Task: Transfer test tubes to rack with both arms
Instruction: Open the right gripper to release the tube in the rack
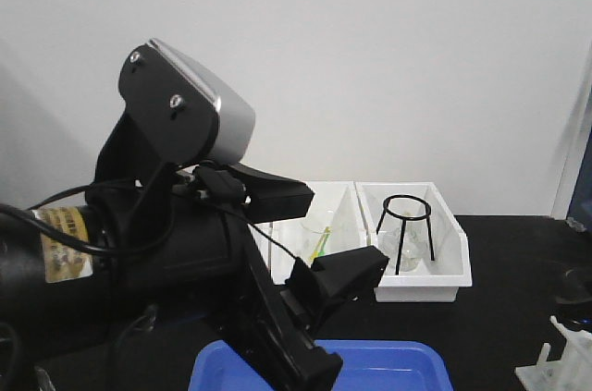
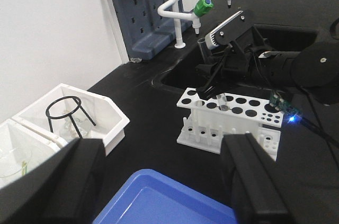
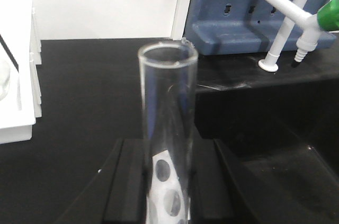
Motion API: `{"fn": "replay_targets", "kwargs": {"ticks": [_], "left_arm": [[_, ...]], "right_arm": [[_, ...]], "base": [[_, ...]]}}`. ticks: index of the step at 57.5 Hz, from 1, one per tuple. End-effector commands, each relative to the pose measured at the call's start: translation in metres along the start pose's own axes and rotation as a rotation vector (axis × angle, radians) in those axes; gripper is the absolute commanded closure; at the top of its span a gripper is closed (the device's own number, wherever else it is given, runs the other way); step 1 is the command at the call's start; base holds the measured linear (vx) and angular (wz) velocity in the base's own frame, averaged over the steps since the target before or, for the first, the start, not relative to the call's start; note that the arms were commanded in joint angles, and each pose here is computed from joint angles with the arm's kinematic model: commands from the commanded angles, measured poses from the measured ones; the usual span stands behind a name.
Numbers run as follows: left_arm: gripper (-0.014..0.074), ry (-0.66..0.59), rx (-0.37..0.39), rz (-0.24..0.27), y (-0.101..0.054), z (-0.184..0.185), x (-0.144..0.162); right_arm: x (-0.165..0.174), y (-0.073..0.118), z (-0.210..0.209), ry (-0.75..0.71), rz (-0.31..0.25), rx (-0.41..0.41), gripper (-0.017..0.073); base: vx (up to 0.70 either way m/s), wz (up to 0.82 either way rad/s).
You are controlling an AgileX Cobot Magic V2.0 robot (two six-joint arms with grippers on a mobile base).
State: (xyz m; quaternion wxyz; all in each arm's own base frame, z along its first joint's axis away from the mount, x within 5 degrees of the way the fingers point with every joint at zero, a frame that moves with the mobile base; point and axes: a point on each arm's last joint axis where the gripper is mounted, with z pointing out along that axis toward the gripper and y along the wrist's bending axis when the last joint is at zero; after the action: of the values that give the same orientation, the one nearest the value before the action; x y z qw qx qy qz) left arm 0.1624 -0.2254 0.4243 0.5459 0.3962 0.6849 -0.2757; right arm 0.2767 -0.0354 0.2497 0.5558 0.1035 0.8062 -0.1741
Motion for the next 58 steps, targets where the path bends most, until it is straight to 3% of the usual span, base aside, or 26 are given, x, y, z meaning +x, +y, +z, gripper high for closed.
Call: {"fn": "replay_targets", "kwargs": {"ticks": [1, 32, 51, 58], "left_arm": [[0.0033, -0.129, -0.02, -0.002, 0.002, -0.014, -0.021], [0.0033, -0.129, -0.02, -0.002, 0.002, -0.014, -0.021], [0.0033, -0.129, -0.02, -0.002, 0.002, -0.014, -0.021], [0.0033, -0.129, -0.02, -0.004, 0.002, -0.014, -0.021]], "right_arm": [[-0.018, -0.005, 0.0, -0.096, -0.016, 0.036, 0.0565], [0.01, 0.005, 0.023, 0.032, 0.029, 0.041, 0.0565], [0.026, 0.011, 0.034, 0.091, 0.004, 0.039, 0.0559], [0.027, 0.012, 0.035, 0.101, 0.0, 0.029, 0.0515]], "base": [[0.0, 0.0], [0.0, 0.0], [0.0, 0.0], [0.0, 0.0]]}}
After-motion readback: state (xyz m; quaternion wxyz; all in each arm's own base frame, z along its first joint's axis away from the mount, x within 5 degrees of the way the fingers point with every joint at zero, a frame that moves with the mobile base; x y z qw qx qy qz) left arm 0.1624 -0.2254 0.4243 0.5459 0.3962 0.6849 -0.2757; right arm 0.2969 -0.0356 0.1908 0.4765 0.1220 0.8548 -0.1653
